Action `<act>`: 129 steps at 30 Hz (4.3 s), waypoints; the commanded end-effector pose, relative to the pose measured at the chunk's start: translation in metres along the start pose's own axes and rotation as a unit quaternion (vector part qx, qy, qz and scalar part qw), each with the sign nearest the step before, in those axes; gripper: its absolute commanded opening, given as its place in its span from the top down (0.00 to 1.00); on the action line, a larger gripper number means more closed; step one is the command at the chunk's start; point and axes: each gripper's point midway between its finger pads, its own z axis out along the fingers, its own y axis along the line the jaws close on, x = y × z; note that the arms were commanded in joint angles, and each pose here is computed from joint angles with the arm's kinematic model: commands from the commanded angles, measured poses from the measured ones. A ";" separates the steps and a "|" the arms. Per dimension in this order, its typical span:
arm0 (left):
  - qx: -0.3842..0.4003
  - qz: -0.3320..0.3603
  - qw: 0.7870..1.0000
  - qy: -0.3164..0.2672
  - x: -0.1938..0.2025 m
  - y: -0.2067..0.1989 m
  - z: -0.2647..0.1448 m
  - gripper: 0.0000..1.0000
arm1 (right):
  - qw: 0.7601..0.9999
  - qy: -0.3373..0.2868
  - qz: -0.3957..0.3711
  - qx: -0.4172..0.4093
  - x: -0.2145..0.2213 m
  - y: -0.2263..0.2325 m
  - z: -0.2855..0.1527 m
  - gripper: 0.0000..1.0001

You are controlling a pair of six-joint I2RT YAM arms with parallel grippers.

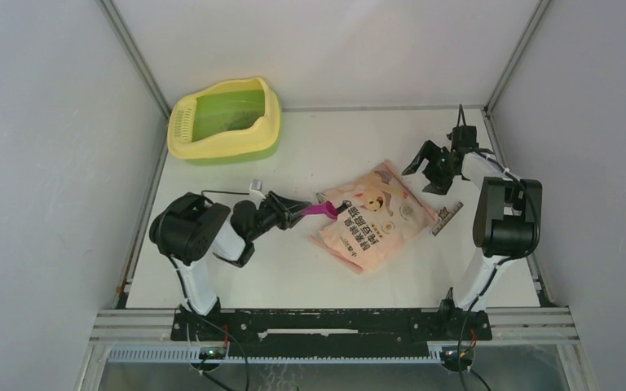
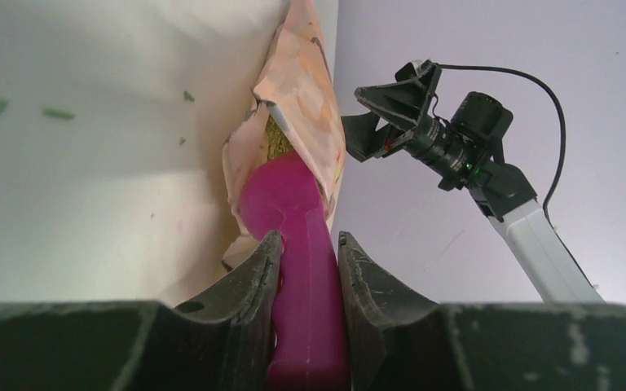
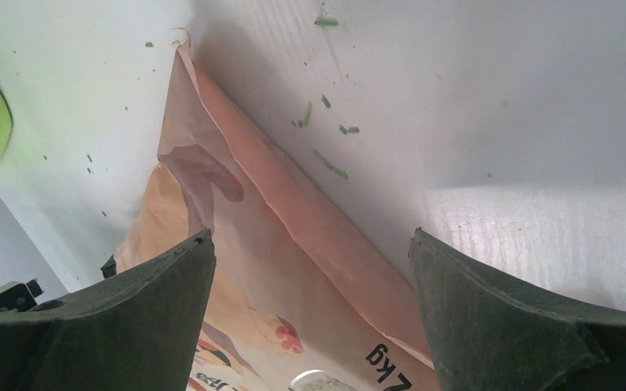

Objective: Fill the litter box with clean litter
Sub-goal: 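Scoop the cat litter from the cat litter bag.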

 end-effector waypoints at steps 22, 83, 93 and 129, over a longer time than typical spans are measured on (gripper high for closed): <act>-0.048 0.056 0.996 -0.040 0.017 -0.014 0.110 0.98 | 0.999 0.017 -0.034 0.011 0.022 0.018 0.025 0.08; 0.031 0.019 0.999 -0.020 -0.017 -0.008 -0.044 0.96 | 0.997 0.014 -0.061 -0.036 0.033 0.042 0.002 0.07; 0.011 0.009 0.999 -0.030 -0.019 0.005 -0.070 0.96 | 0.997 0.012 -0.063 -0.036 0.032 0.043 0.003 0.07; 0.151 -0.018 0.974 -0.169 -0.105 -0.092 -0.131 0.95 | 0.996 0.011 -0.075 -0.039 0.031 0.058 0.001 0.06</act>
